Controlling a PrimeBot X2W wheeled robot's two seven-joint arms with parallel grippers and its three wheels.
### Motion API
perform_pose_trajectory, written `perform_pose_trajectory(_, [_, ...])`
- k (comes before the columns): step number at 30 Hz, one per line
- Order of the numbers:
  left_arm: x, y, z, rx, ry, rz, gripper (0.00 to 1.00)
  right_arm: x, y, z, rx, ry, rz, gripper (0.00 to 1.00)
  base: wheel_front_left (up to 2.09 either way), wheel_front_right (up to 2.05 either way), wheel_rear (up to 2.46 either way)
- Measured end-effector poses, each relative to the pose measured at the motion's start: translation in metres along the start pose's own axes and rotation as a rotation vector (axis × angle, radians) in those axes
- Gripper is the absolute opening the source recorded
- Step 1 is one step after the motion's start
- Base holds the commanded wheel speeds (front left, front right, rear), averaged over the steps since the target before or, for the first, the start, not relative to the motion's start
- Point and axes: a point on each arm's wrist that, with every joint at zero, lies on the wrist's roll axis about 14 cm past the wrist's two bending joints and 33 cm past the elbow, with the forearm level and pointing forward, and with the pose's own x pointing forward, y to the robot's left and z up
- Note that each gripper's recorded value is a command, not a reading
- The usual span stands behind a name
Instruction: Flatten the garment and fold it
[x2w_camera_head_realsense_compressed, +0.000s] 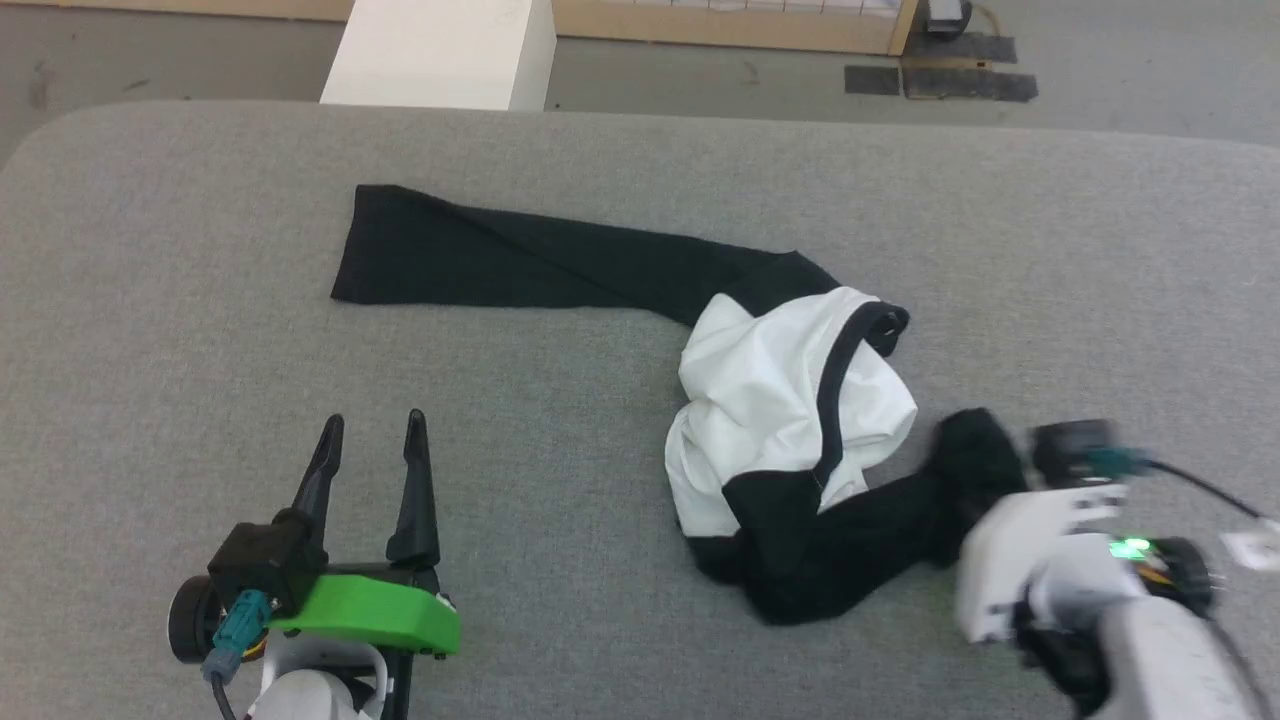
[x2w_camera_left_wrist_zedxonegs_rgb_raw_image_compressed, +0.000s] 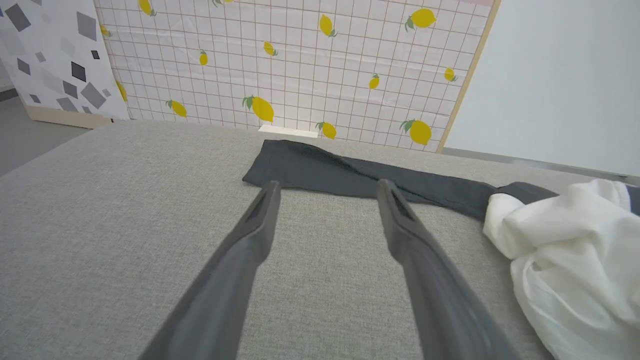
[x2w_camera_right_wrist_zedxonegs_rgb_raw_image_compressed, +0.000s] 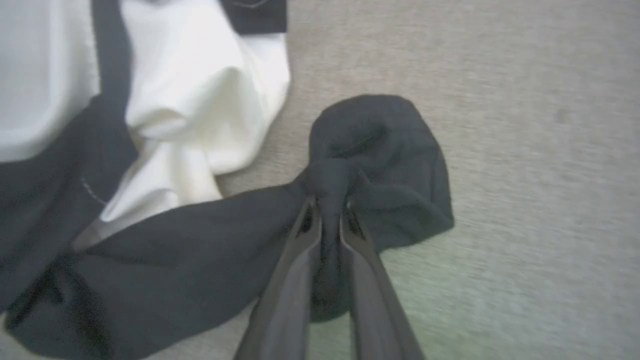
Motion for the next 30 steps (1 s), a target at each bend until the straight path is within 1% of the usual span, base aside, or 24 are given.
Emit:
perform_pose_trajectory(3, [0.0,-0.003,0.004,-0.003,-0.011,-0.013,1.0,-0.022,-0.05,0.019,0.073,-0.126,-0.135,0.0,0.0,0.0,0.0])
perform_pose_trajectory(5, [0.001,-0.007,0.005,-0.006,-0.016,-0.025,1.0,-0.042,-0.086,0.022,0.113,-0.179,-0.239,0.0,0.0,0.0,0.0])
perform_pose_trajectory(8, [0.003,-0.013,0.008,-0.007,-0.025,-0.045,1.0,-0.078,-0.14,0.007,0.186,-0.199,-0.407,0.0,0.0,0.0,0.0])
perform_pose_trajectory(9, [0.004,-0.015,0.008,-0.008,-0.027,-0.051,1.0,-0.087,-0.152,0.001,0.193,-0.19,-0.448,0.0,0.0,0.0,0.0])
perform_pose_trajectory(10, [0.004,-0.018,0.008,-0.009,-0.026,-0.061,1.0,-0.097,-0.164,-0.007,0.203,-0.177,-0.492,0.06,0.0,0.0,0.0])
perform_pose_trajectory(11, [0.005,-0.021,0.007,-0.006,-0.025,-0.074,1.0,-0.104,-0.172,-0.014,0.219,-0.166,-0.52,1.0,0.0,0.0,0.0])
perform_pose_trajectory(14, [0.008,-0.03,0.006,-0.003,-0.021,-0.1,1.0,-0.113,-0.178,-0.021,0.246,-0.171,-0.539,1.0,0.0,0.0,0.0])
perform_pose_trajectory(17, [0.01,-0.04,0.0,-0.01,-0.006,-0.129,1.0,-0.112,-0.167,-0.004,0.236,-0.273,-0.499,1.0,0.0,0.0,0.0])
perform_pose_trajectory(20, [0.021,-0.06,-0.007,-0.008,0.01,-0.189,1.0,-0.109,-0.147,0.02,0.184,-0.385,-0.437,1.0,0.0,0.0,0.0])
perform_pose_trajectory(21, [0.029,-0.067,-0.008,0.002,0.015,-0.208,1.0,-0.105,-0.136,0.026,0.162,-0.411,-0.405,1.0,0.0,0.0,0.0])
perform_pose_trajectory(24, [0.06,-0.088,-0.005,0.026,0.026,-0.257,1.0,-0.096,-0.113,0.037,0.148,-0.466,-0.33,1.0,0.0,0.0,0.0])
perform_pose_trajectory(26, [0.083,-0.096,-0.009,0.036,0.073,-0.271,1.0,-0.09,-0.103,0.04,0.146,-0.484,-0.298,1.0,0.0,0.0,0.0])
perform_pose_trajectory(28, [0.103,-0.105,-0.023,0.034,0.169,-0.286,1.0,-0.084,-0.094,0.04,0.141,-0.487,-0.269,1.0,0.0,0.0,0.0])
perform_pose_trajectory(30, [0.121,-0.114,-0.031,0.041,0.221,-0.304,1.0,-0.076,-0.089,0.039,0.141,-0.477,-0.248,1.0,0.0,0.0,0.0])
